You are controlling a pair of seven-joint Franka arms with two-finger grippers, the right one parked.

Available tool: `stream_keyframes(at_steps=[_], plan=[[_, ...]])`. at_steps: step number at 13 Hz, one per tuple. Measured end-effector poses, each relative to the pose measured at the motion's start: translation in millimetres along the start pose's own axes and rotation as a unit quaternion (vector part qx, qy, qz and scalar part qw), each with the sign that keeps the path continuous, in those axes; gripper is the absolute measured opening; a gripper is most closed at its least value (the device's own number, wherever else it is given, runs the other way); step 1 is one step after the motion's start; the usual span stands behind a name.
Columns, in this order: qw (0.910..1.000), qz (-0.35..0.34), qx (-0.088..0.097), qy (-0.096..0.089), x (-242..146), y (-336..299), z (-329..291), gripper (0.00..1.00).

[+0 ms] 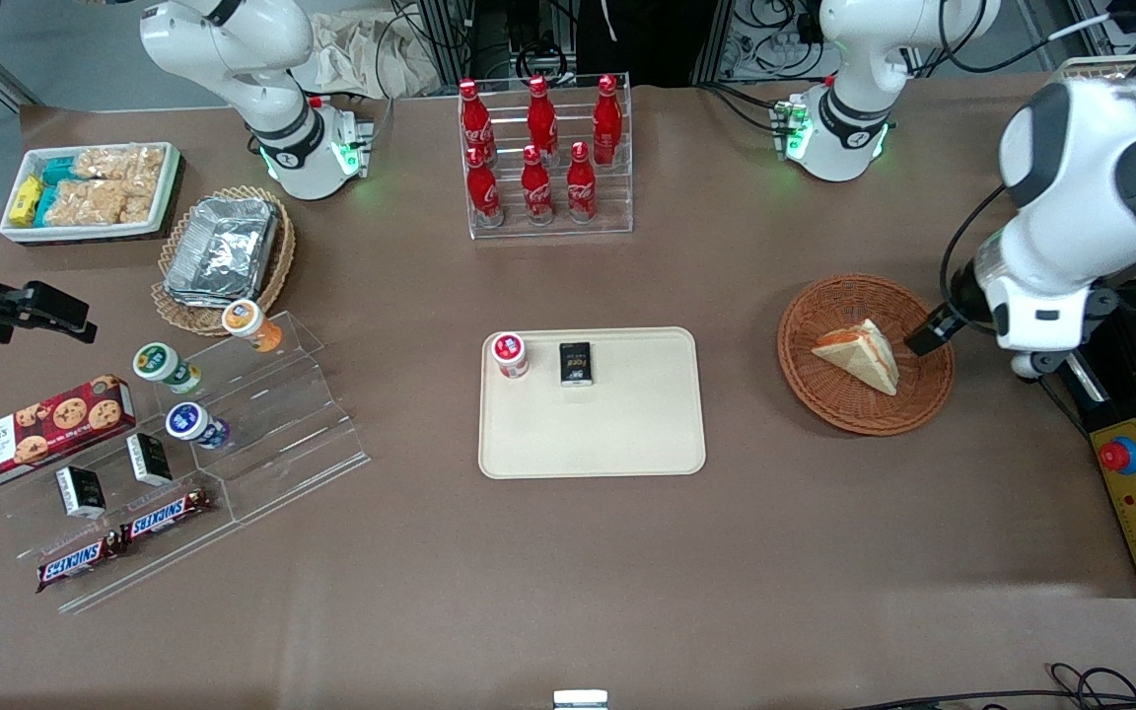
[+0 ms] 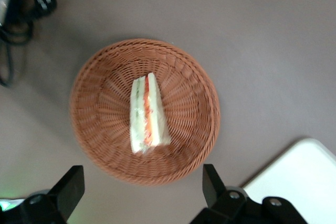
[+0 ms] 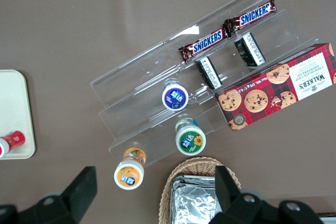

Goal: Place sandwich from basket to tray
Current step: 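Move the left gripper over the wrapped sandwich in the wicker basket, then lower the left gripper and close it on the sandwich's edge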

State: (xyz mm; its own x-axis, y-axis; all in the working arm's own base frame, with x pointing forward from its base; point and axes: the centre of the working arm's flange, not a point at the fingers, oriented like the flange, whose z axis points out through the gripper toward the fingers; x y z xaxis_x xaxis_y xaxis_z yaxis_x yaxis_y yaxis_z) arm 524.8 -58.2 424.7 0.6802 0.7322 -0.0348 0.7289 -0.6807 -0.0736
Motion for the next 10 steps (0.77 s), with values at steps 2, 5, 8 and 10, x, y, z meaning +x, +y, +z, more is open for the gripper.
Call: stream_keyframes(at_steps=[2, 5, 8, 10], plan=[[0.9986, -0.052, -0.007, 0.003, -7, -8, 53, 1.00], [0.9956, -0.093, -0.012, 0.004, -11, -15, 91, 1.00], [0.9948, -0.100, -0.020, 0.007, -17, -22, 121, 1.00], [0.9947, -0.100, -0.020, 0.006, -23, -30, 142, 1.00]])
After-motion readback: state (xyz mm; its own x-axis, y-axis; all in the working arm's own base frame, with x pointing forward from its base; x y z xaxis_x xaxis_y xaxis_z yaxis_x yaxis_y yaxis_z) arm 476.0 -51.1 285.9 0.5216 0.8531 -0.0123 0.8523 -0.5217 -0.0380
